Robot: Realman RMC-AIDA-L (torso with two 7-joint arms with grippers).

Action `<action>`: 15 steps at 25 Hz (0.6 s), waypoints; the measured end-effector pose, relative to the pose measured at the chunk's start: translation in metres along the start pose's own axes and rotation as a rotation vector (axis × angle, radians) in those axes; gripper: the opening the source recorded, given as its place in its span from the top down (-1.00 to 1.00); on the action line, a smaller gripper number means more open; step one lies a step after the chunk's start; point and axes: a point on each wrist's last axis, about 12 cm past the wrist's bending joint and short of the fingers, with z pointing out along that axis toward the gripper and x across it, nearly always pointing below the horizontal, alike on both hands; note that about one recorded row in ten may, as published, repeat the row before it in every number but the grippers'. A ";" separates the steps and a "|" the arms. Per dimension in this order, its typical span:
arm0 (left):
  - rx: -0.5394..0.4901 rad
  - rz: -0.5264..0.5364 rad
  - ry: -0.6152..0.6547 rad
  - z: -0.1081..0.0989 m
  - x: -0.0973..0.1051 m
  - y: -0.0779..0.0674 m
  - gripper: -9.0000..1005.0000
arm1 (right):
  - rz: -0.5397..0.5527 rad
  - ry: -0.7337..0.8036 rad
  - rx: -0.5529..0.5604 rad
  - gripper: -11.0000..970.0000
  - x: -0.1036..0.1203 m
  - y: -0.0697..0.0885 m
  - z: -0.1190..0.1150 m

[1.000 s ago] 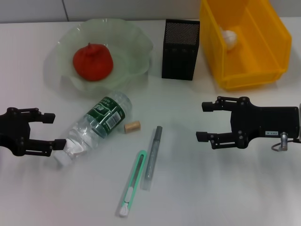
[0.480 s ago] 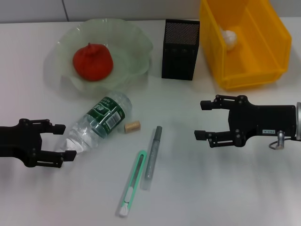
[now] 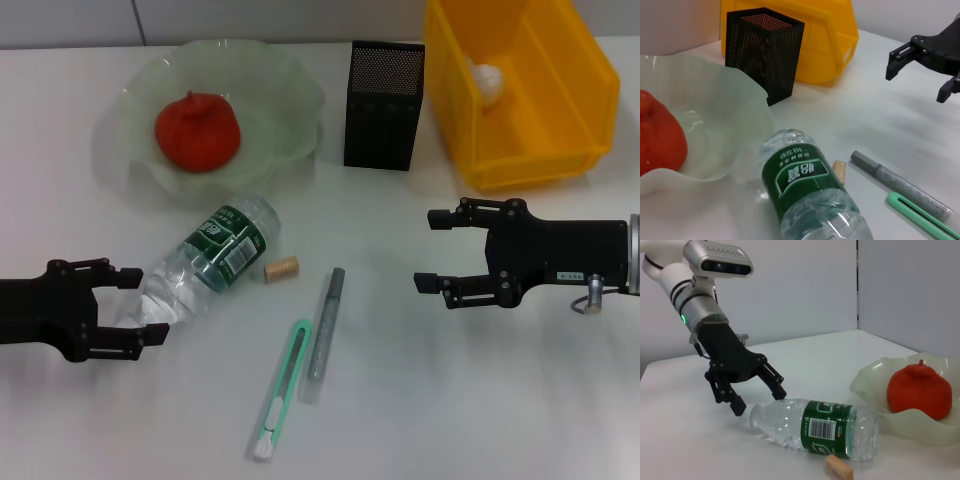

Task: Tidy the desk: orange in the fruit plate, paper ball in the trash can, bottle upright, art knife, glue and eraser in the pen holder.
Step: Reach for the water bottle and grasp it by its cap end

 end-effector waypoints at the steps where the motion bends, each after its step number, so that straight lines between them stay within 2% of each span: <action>1: 0.000 0.001 -0.001 0.001 0.001 -0.001 -0.47 | -0.002 0.000 0.001 -0.69 0.000 0.000 0.000; 15: -0.049 -0.012 0.002 0.005 0.014 -0.006 -0.46 | -0.019 0.011 0.009 -0.69 0.000 -0.002 -0.002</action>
